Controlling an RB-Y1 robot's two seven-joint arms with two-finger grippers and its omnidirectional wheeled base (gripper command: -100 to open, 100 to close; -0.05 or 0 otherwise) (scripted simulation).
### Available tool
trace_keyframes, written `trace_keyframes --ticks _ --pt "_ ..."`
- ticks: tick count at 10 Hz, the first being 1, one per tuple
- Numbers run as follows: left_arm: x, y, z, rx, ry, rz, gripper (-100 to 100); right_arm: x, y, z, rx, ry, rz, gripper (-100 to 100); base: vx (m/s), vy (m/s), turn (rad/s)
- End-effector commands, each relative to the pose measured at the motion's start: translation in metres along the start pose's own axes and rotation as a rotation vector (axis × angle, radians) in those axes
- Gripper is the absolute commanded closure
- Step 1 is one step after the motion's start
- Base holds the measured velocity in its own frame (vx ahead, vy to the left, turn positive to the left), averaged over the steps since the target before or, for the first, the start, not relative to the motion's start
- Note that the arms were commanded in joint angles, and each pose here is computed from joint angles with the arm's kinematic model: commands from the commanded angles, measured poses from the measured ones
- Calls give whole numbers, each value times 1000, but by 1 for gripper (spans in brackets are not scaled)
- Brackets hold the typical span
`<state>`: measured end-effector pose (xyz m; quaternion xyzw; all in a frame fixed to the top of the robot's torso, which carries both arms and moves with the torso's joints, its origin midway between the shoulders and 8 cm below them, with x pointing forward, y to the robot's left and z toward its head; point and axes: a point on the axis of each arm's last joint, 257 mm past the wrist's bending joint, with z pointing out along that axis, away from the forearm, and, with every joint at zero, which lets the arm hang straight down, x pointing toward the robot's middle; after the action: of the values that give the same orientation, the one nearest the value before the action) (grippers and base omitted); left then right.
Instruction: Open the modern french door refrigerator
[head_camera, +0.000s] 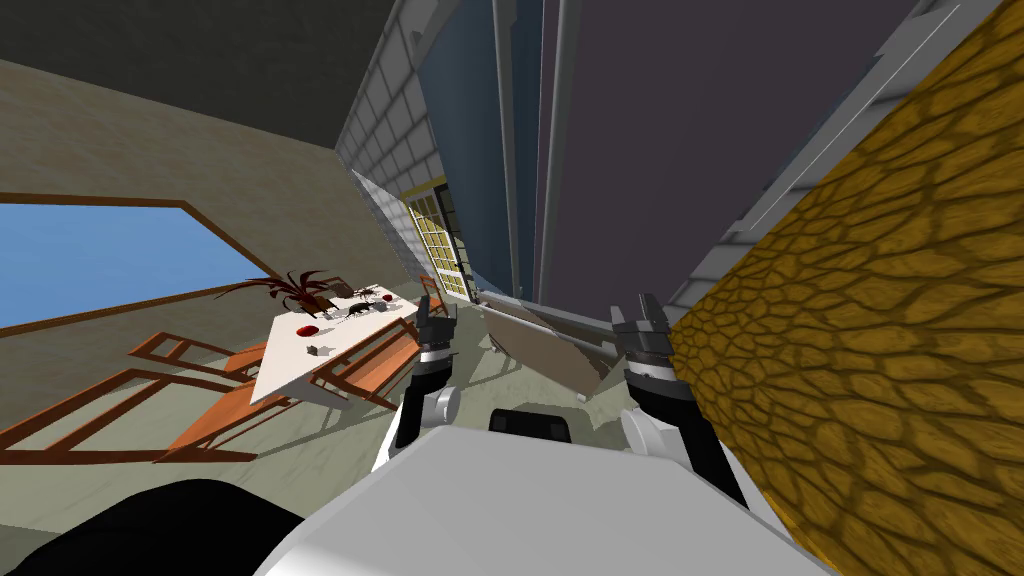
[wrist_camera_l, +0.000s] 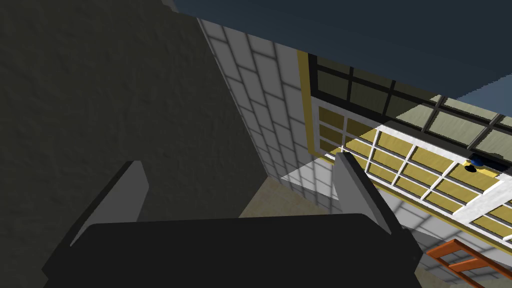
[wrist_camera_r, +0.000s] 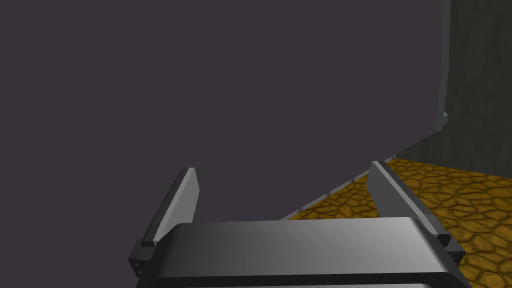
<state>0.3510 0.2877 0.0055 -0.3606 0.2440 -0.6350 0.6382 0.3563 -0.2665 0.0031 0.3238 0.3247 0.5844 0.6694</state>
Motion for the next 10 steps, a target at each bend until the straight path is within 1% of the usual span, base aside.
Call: trace_keyframes --ticks 1,9,10 --pt "0 0 0 0 0 0 0 0 0 0 0 0 0 0 0 0 0" --pt "0 0 0 0 0 0 0 0 0 0 0 0 0 0 0 0 0" --pt "0 0 0 0 0 0 0 11 -13 0 35 42 -35 -100 24 46 32"
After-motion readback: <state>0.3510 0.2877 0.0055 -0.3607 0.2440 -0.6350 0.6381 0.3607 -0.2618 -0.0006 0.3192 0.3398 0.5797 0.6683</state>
